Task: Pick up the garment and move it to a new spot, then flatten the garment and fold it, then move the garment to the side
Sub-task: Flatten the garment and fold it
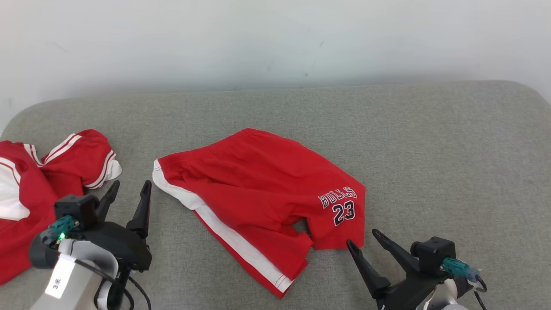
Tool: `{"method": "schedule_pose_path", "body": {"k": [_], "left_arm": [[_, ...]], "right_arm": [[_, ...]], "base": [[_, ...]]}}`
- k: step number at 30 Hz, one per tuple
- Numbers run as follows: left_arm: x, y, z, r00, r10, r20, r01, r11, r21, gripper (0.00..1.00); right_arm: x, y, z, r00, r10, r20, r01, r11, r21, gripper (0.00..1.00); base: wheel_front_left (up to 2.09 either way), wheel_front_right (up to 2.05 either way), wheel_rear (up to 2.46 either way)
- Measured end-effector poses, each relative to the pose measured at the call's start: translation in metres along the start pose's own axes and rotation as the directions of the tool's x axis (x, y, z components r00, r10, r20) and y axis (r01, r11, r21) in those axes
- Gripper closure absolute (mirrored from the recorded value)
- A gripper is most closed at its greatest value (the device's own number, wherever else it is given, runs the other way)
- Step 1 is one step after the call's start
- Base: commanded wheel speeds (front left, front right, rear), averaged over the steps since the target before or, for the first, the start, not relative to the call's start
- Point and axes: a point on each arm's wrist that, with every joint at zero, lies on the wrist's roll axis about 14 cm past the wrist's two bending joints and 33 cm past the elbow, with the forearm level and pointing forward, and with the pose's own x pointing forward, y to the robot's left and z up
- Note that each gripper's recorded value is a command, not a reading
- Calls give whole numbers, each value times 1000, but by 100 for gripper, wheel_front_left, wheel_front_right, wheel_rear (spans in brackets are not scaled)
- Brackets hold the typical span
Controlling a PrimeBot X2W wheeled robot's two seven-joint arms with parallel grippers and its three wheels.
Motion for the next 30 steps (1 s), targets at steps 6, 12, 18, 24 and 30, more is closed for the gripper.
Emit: {"method": "schedule_pose_path", "body": {"k": [6, 12, 18, 24, 30], "left_arm": [[-5, -8, 18, 998, -1, 69, 4, 1000, -30, 0], [-14, -9, 29, 993, 9, 117, -3, 999, -52, 0], [-26, -11, 32, 989, 20, 144, -13, 999, -51, 0], [-42, -13, 15, 992, 44, 117, -33, 995, -96, 0], [-47, -14, 9, 993, 48, 104, -40, 997, -72, 0]], "right_arm": [[7, -11, -7, 998, -28, -56, 23, 997, -75, 0], [20, -22, -18, 990, -55, -127, 39, 992, -122, 0], [35, -21, -33, 977, -53, -207, 25, 991, -133, 0], [44, -16, -45, 962, -49, -268, 14, 991, -132, 0], [42, -22, -58, 940, -74, -333, 28, 989, -142, 100]], "base": [[0, 0, 0], [0, 0, 0], [0, 0, 0], [0, 0, 0], [0, 0, 0]]}}
